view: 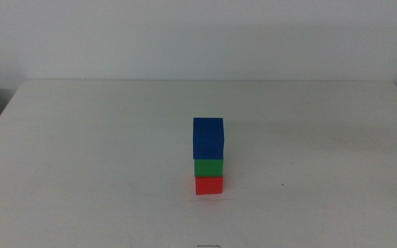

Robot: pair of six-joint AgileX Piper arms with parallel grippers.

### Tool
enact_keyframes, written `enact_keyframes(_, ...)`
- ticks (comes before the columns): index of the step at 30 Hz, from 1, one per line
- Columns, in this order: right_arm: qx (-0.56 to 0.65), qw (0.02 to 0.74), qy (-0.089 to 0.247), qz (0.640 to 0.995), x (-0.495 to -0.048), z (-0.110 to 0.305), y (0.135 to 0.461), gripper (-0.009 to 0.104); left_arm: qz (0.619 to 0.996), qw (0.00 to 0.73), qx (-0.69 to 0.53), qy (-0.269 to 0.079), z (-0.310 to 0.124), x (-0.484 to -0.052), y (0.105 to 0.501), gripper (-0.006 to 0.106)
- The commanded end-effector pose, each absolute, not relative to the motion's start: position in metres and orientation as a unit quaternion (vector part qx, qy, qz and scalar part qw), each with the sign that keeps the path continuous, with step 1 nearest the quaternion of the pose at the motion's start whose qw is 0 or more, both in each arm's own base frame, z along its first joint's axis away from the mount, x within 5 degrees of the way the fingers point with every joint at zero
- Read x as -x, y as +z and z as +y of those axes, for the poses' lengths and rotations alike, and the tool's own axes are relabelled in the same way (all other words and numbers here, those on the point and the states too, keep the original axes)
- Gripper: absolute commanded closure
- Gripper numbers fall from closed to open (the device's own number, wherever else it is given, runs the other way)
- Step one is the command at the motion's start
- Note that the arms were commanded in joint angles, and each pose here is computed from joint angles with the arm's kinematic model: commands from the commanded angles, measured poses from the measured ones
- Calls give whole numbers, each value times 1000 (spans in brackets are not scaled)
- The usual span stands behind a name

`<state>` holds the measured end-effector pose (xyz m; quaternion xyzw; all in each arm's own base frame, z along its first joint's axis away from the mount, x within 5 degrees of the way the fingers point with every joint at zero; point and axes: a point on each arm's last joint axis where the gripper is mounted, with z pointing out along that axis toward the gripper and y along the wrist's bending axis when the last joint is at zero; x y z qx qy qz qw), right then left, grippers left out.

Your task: Stack red cubes first, then green, then blue cubes in a specific spot.

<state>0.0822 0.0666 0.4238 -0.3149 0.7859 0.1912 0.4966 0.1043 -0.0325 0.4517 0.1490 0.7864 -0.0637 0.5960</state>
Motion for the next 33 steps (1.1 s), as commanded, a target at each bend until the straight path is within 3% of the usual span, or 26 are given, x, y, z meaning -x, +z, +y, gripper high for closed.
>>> enact_keyframes(1, 304, 536, 193, 763, -83, 66, 437, 15, 721, 674, -139, -80, -33, -103, 460, 26)
enact_keyframes(4, 304, 536, 193, 763, -83, 66, 437, 15, 700, 695, -137, -84, -33, -101, 444, 26)
enact_keyframes(15, 304, 532, 181, 769, -85, 64, 428, 15, 718, 676, -138, -95, -32, -95, 359, 26)
enact_keyframes(18, 287, 564, 109, 767, -89, 51, 415, 15, 697, 699, -132, -95, -30, -89, 336, 26)
enact_keyframes(20, 262, 600, 47, 754, -91, 39, 406, 15, 686, 713, -118, -84, -25, -84, 322, 26)
enact_keyframes(22, 223, 639, 7, 736, -90, 28, 393, 15, 682, 722, -96, -71, -19, -80, 307, 26)
enact_keyframes(29, 109, 694, -63, 709, -70, 5, 314, 15, 682, 731, 3, -17, -1, -66, 256, 26)
enact_keyframes(33, 83, 681, -88, 722, -58, 0, 258, 15, 675, 738, 20, -1, 2, -59, 230, 26)
